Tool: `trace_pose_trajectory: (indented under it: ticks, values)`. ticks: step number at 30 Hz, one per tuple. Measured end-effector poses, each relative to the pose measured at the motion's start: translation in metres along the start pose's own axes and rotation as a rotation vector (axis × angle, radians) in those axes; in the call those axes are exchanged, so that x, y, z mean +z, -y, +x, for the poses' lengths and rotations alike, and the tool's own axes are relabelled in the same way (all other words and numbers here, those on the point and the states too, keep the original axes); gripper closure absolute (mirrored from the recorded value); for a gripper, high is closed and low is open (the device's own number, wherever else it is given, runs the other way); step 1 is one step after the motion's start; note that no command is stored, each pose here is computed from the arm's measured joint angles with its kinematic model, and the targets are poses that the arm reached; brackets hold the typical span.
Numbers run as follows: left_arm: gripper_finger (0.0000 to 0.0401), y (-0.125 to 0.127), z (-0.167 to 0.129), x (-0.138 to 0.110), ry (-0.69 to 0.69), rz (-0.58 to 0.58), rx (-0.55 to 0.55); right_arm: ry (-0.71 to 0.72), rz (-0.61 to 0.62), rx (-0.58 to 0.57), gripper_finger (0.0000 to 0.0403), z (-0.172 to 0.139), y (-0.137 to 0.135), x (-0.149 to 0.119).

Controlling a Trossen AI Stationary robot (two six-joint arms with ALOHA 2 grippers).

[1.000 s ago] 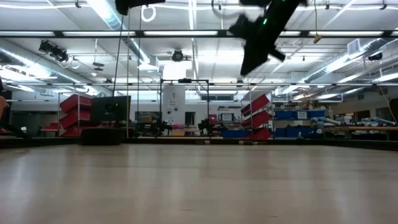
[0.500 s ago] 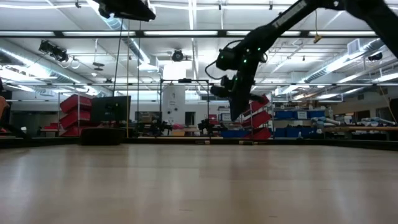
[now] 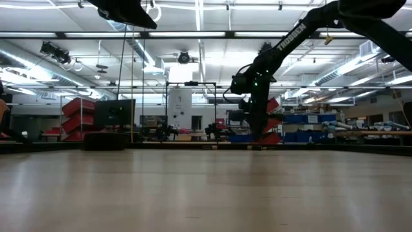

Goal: Sort batteries
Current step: Put the black battery into the blue bin

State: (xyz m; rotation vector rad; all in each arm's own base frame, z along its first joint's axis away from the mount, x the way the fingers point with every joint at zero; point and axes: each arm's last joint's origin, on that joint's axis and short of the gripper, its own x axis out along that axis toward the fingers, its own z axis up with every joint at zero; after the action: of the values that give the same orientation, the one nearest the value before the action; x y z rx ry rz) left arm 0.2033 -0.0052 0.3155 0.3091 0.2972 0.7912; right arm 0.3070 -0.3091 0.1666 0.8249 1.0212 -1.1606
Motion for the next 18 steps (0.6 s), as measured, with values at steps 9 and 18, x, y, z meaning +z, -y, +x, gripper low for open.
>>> trace_pose_trajectory:
  ticks: [9, 18]
  values:
    - [0.0243, -0.006, 0.007, -0.001, -0.013, 0.053, 0.043, -0.063, -0.008, 0.025, 0.0403, 0.025, -0.012, -0.010]
    - [0.0243, -0.011, 0.012, -0.002, -0.030, 0.111, 0.072, -0.045, -0.132, 0.020, 0.0403, 0.009, -0.030, -0.024]
